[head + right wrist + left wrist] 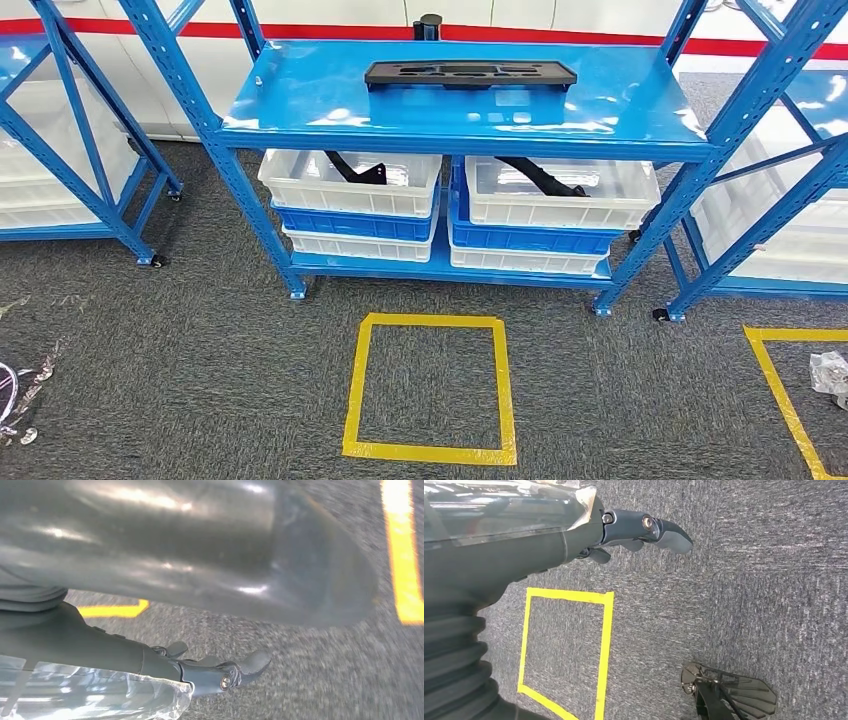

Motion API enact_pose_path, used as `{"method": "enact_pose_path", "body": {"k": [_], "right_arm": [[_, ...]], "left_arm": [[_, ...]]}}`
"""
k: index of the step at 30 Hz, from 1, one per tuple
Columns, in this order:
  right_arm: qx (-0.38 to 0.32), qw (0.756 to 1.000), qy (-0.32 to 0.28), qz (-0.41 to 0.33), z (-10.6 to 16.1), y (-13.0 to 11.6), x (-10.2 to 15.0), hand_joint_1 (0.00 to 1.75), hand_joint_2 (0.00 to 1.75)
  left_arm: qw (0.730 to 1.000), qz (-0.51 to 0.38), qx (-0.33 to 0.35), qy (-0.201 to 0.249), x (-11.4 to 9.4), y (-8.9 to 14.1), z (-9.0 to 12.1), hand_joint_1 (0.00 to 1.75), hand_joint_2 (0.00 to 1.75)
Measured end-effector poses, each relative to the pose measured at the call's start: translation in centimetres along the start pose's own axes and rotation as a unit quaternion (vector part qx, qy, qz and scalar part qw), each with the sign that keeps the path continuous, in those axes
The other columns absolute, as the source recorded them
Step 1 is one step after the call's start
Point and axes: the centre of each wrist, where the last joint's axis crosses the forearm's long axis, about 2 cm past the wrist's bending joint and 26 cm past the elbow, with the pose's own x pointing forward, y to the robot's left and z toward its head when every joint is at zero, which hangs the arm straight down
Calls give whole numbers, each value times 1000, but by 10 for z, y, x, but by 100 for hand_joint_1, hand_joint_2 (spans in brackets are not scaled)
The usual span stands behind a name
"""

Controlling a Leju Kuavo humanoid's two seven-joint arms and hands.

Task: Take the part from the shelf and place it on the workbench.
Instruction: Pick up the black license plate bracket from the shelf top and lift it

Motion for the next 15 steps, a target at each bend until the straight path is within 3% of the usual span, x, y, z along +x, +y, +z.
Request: {"method": "enact_pose_path", "body": {"k": [4,8,15], "right_arm": [[-32,997,-7,-71,-2,-6,2,0,0],[-71,986,-16,-151,-4,-16,4,0,0],[-144,946,-38,-289,-9,-37,5,0,0]], "left_arm": [[1000,7,5,-2,1,-4,1,0,175],[1000,10,9,-5,1,-8,2,0,0],[1000,12,18,-12,1,-12,4,0,0]]}}
